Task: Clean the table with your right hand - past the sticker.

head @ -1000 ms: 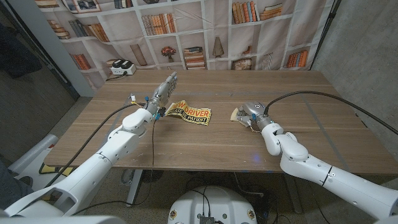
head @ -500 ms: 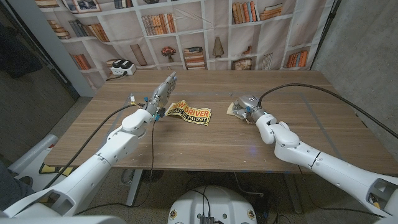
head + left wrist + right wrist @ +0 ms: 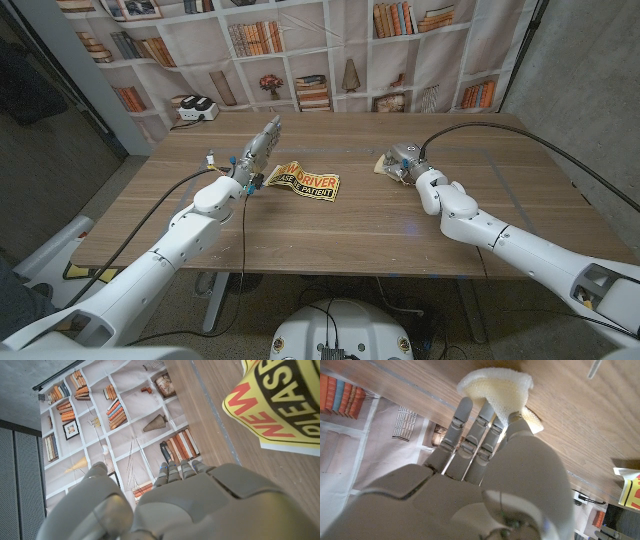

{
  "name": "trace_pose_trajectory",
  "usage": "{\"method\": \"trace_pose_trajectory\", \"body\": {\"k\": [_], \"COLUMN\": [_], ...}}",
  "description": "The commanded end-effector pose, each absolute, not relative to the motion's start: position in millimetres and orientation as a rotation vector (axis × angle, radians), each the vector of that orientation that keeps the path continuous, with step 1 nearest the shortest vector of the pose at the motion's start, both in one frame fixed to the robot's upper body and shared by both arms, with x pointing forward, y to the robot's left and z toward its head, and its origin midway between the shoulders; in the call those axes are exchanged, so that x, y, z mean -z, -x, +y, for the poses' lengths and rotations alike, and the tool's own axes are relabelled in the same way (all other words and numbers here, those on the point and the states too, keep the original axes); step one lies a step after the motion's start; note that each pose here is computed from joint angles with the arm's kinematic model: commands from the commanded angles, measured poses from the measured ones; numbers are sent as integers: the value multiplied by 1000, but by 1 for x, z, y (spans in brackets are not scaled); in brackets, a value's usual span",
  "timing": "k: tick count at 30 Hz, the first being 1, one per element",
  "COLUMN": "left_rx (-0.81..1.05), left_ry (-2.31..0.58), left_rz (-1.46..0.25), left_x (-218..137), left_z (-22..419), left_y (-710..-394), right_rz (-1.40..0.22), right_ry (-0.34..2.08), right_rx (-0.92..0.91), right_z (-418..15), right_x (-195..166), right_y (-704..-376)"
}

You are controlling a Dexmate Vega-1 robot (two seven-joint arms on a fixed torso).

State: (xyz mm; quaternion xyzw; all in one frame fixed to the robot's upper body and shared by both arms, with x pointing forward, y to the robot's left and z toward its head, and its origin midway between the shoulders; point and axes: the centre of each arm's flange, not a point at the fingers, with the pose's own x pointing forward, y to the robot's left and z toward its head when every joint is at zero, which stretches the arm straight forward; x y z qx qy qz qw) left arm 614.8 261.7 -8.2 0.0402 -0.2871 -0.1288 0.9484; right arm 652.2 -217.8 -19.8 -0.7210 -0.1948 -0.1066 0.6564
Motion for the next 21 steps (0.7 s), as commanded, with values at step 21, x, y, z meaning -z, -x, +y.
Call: {"method": "trace_pose_trajectory", "body": {"k": [21], "left_rx": [273], "left_ry": [-80], "left_rz": [-589], "left_x": [7], "left_z": [260], "left_y": [-619], "right_rz": [-436], "right_ry": [1601], "right_rx": [69], "right_z": [-199], "right_x": [81], "right_y": [-577]}}
